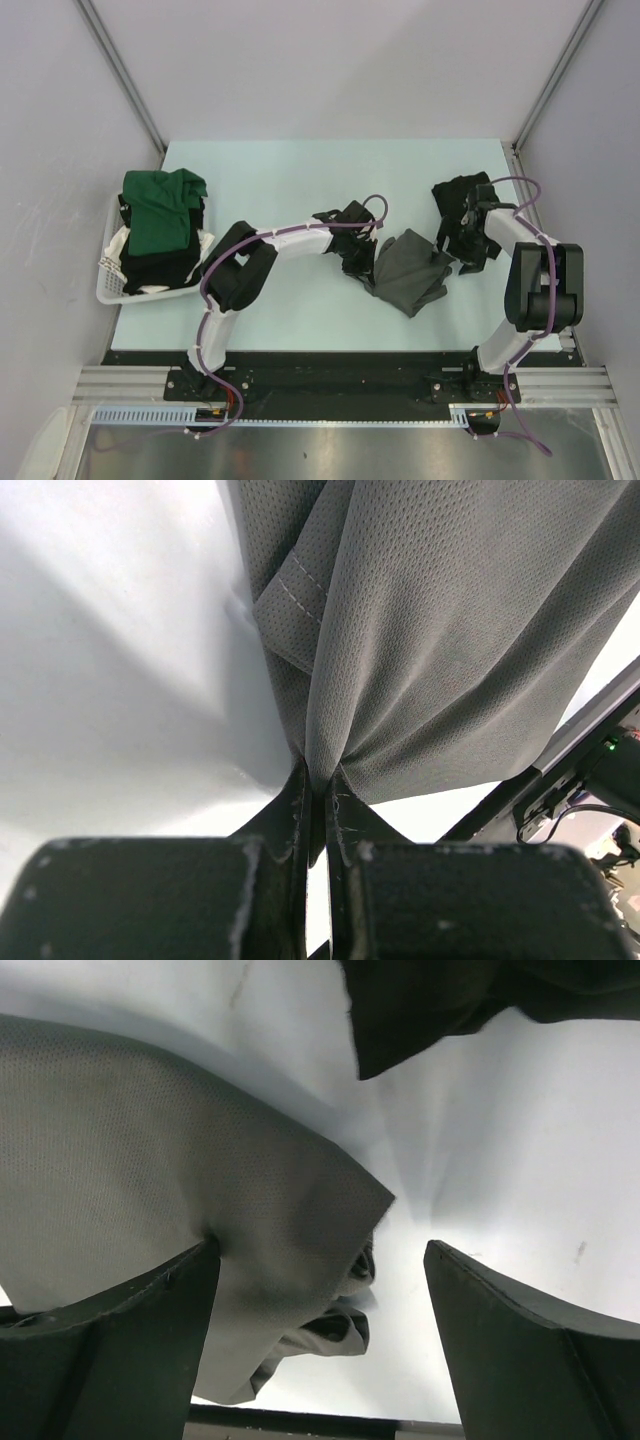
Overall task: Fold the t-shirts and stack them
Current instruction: Put the neatly folded tshirt into the corner of the board with both arms
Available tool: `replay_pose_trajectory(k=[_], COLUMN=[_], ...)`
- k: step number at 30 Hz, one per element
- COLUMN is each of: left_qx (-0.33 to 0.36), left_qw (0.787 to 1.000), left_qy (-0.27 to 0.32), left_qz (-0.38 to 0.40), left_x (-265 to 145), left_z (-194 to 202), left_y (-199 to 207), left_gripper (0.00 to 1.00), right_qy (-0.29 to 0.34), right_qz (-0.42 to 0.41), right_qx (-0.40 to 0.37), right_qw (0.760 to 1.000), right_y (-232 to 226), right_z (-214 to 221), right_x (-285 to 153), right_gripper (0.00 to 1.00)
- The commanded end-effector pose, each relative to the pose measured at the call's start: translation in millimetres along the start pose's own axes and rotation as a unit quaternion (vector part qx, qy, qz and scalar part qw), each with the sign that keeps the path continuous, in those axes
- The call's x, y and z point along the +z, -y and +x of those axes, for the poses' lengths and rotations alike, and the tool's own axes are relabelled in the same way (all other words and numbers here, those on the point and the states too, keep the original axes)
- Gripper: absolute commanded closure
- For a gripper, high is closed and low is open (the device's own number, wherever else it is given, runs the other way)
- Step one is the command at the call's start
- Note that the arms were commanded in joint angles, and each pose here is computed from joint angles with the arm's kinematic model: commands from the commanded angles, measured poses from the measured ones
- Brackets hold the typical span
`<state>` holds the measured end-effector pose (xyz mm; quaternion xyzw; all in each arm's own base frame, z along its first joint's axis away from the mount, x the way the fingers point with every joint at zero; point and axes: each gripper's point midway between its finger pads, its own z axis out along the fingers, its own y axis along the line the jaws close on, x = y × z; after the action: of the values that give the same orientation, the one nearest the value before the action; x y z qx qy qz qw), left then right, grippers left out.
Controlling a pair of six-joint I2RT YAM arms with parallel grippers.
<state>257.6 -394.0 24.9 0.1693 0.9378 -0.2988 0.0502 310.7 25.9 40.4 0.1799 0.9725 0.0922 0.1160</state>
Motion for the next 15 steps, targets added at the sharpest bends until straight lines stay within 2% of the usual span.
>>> replay_pose_trajectory(k=[1, 8, 12, 15], left_qx=[0.019, 0.017, 0.019, 0.020], left_qw=[0.999, 0.999, 0.999, 0.999], left_qy=[0.026, 0.025, 0.024, 0.024], left_qz=[0.007, 0.010, 0.010, 0.009], left_x=[-22, -20, -20, -21], left_z=[-16, -18, -19, -19], left_y=[13, 14, 15, 16], left_gripper=[1.00, 1.00, 1.00, 1.00], right_qy=[0.025, 0.033, 0.034, 0.034], right_qz=[-0.002, -0.001, -0.003, -0.006], right_qx=[-0.026, -0.053, -0.063, -0.065], right_qw=[0.999, 0.998, 0.997, 0.997], right_y=[-10, -23, -27, -30], right_z=[-2, 9, 12, 12], right_x=[1, 12, 18, 19], right_gripper=[0.12, 0.14, 0.21, 0.31])
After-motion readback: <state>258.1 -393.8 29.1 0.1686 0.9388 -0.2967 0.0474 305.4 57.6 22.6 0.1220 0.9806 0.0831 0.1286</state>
